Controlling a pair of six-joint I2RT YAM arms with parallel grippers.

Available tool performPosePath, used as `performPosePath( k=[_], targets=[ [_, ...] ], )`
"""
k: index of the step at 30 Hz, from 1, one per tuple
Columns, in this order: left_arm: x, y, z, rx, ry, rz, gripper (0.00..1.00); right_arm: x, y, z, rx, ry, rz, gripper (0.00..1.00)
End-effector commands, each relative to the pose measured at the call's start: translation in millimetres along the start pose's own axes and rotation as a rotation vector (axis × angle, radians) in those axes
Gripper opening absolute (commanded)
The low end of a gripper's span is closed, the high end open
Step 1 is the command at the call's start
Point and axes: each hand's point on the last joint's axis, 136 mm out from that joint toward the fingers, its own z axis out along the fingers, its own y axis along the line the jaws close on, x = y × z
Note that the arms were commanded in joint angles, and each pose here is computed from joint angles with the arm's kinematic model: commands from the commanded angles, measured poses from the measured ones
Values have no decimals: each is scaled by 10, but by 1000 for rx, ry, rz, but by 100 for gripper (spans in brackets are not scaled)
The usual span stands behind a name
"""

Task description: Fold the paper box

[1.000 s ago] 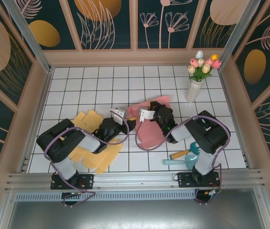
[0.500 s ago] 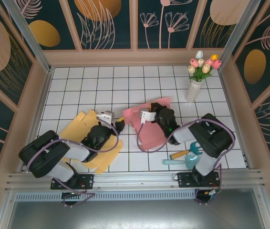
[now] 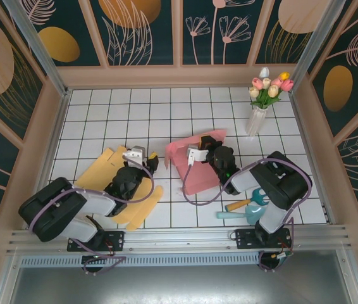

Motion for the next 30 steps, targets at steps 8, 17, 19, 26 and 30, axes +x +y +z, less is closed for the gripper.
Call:
performPosePath(
  k=[8,17,19,26,30],
  targets=[
    [185,-345,285,158,55,53,51,-37,34,-40,16,-25,-17,0],
    [323,-621,313,311,104,20,47,-7,166,10,-3,-16,-15,0],
    [473,-626,359,311,143,23,46,-2,183,11,-5,-15,-14,0],
    [501,-706,402,345,153,-8,45,-1,202,14,-12,-12,-14,0],
    [445,-698,349,348,144,-24,44,7,209,19,-12,-8,-16,0]
  ],
)
